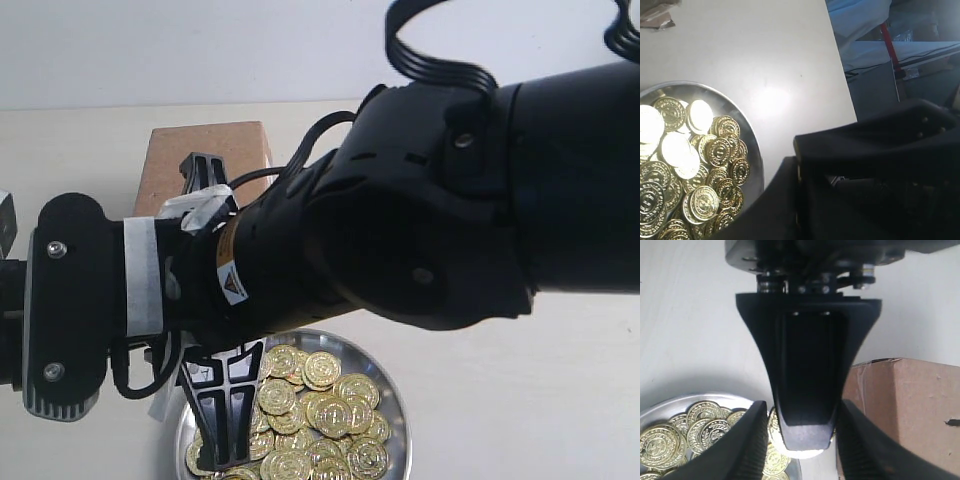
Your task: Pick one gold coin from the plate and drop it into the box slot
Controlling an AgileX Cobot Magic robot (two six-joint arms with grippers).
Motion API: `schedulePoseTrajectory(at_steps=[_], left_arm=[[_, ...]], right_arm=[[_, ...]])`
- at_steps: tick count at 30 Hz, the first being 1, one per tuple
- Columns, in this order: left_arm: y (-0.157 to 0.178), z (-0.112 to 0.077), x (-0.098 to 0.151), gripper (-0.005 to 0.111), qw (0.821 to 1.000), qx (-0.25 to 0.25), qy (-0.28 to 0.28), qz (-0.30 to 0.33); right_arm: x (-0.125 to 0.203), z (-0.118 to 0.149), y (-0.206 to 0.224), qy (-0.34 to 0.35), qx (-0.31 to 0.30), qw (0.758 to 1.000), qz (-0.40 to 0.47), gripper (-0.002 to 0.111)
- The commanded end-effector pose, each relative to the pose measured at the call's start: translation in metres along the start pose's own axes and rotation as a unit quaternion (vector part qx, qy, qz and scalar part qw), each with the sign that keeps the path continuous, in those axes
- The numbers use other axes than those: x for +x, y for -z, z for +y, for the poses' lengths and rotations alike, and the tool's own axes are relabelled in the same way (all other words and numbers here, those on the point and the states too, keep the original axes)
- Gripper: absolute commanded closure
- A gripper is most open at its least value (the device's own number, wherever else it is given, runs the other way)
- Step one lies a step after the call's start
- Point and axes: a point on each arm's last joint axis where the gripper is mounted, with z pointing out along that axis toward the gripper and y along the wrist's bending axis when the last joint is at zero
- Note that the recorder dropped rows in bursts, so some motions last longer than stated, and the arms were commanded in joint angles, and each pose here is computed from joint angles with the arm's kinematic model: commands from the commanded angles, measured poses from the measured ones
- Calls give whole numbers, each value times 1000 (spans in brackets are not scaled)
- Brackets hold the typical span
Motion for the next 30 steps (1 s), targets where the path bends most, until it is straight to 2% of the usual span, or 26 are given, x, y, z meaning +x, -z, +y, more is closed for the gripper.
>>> schedulePoseTrajectory(at_steps=[1, 6, 14, 23, 26, 29, 30], left_arm=[[-1, -4, -1, 107, 1000, 16, -8, 3], [-1, -5, -1, 107, 1000, 23, -8, 5], [-1, -7, -1, 107, 999, 30, -9, 6], [-1, -7, -5, 107, 999, 21, -29, 5], [-2, -8, -15, 107, 999, -1, -42, 10], [-1, -5, -23, 107, 998, -49, -46, 4], [2, -6, -30, 107, 996, -78, -52, -8]], right_arm=[[-3, -2, 4, -1, 7, 1000, -10, 72], [-4, -3, 4, -4, 12, 1000, -17, 71], [-2, -1, 4, -44, 4, 999, -3, 52], [0, -4, 8, -37, 19, 999, 7, 44], [6, -15, 25, -37, 73, 996, 44, 42], [18, -21, 38, -91, 115, 984, 100, 43], [24, -22, 44, -131, 126, 974, 133, 45]])
